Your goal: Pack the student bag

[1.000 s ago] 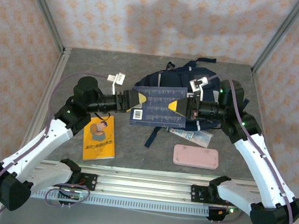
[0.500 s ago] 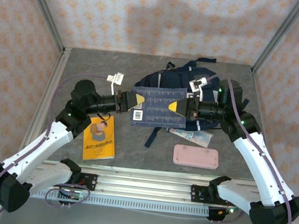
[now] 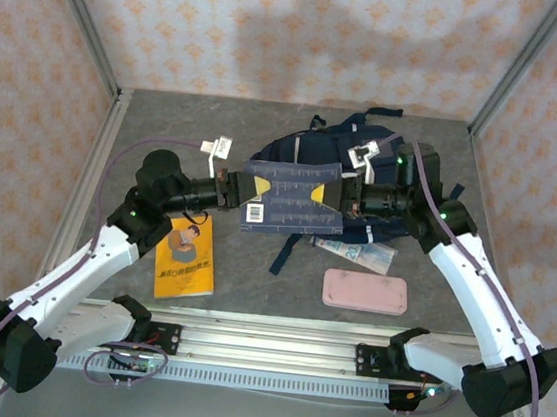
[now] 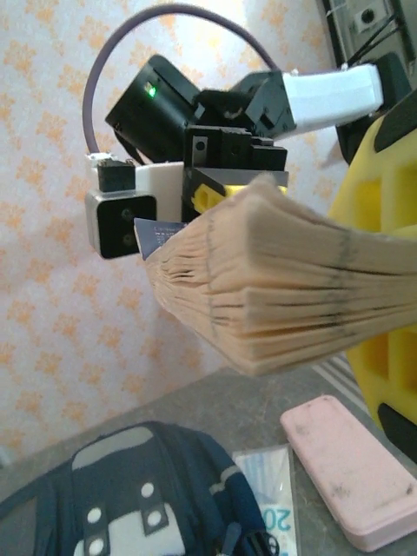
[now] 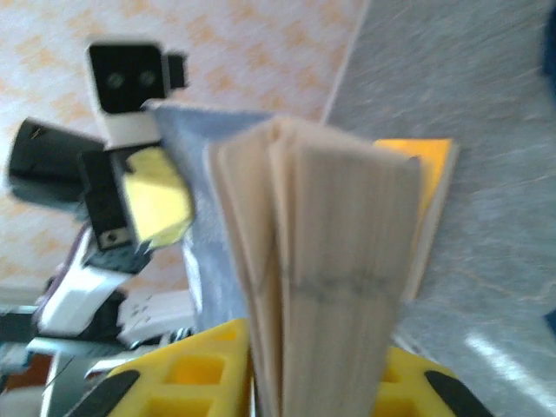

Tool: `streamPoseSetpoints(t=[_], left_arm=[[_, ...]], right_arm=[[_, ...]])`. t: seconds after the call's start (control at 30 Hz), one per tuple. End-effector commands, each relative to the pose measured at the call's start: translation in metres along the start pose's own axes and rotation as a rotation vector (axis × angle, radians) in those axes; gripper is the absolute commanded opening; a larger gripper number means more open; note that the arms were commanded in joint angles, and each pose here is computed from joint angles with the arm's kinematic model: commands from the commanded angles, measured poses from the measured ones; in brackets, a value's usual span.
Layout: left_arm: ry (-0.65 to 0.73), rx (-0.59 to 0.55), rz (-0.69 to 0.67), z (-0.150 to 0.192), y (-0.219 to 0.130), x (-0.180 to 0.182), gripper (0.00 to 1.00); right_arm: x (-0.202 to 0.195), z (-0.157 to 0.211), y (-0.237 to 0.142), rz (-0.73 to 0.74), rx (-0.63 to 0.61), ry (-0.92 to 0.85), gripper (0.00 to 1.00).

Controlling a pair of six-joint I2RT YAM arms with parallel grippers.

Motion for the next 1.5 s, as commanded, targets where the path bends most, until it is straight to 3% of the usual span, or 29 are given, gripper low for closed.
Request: streamPoseSetpoints(t=[0.0,0.17,0.27,0.4,0.43,0.5,0.73,1.07,1.37,1.43,1.47], left_arm=[[0.05,-0.06,-0.131,-0.014,-0.02,0.009,0.0],[-0.016,-0.098,-0.728,-0.018,-0.068,0.077,0.0],[-0.018,-0.125,-0.897,-0.015,-0.087,0.095,0.0],[0.023,-0.218,-1.045,-0.017,-0.111,0.099,0.0],[0.036,-0.228,-1.066,-0.019,-0.114,0.098,0.0],[0.052,-0.227,-1.1,-0.02,-0.119,0.098,0.0],[0.05,-0.226,-1.122,-0.015,-0.122,0.103,0.0],[0.039,-0.217,-1.087,-0.012,-0.116,0.108,0.0],[0.029,-0.212,-1.069,-0.01,-0.114,0.108,0.0],[0.028,-0.214,-1.067,-0.011,-0.113,0.108,0.0],[0.028,-0.214,-1.066,-0.011,-0.113,0.108,0.0]], right_arm=[[-0.024,-0.029,-0.01,0.258,-0.204,-0.047,0.28],[-0.071,-0.063,0.003,0.577,-0.252,-0.029,0.49],[-0.089,-0.081,0.023,0.756,-0.267,-0.084,0.61],[-0.105,-0.106,0.059,0.947,-0.267,-0.173,0.69],[-0.109,-0.111,0.07,0.979,-0.261,-0.185,0.75],[-0.115,-0.12,0.092,1.028,-0.248,-0.221,0.77],[-0.15,-0.134,0.156,1.164,-0.139,-0.282,0.77],[-0.2,-0.132,0.193,1.231,-0.007,-0.265,0.71],[-0.206,-0.131,0.201,1.279,-0.022,-0.294,0.72],[-0.212,-0.133,0.201,1.32,-0.034,-0.311,0.65],[-0.215,-0.134,0.2,1.344,-0.042,-0.317,0.55]])
Point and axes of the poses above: each hand's point on the last joint's axis, 136 mm out from that joint toward the fingers, its own y axis out along the fingers, its own x axis along the line the jaws close on, z = x × y, the point moved 5 cm from there along -y, back along the fingers, and after that the axes turned 11 degrees about y, right-handed, at the moved point
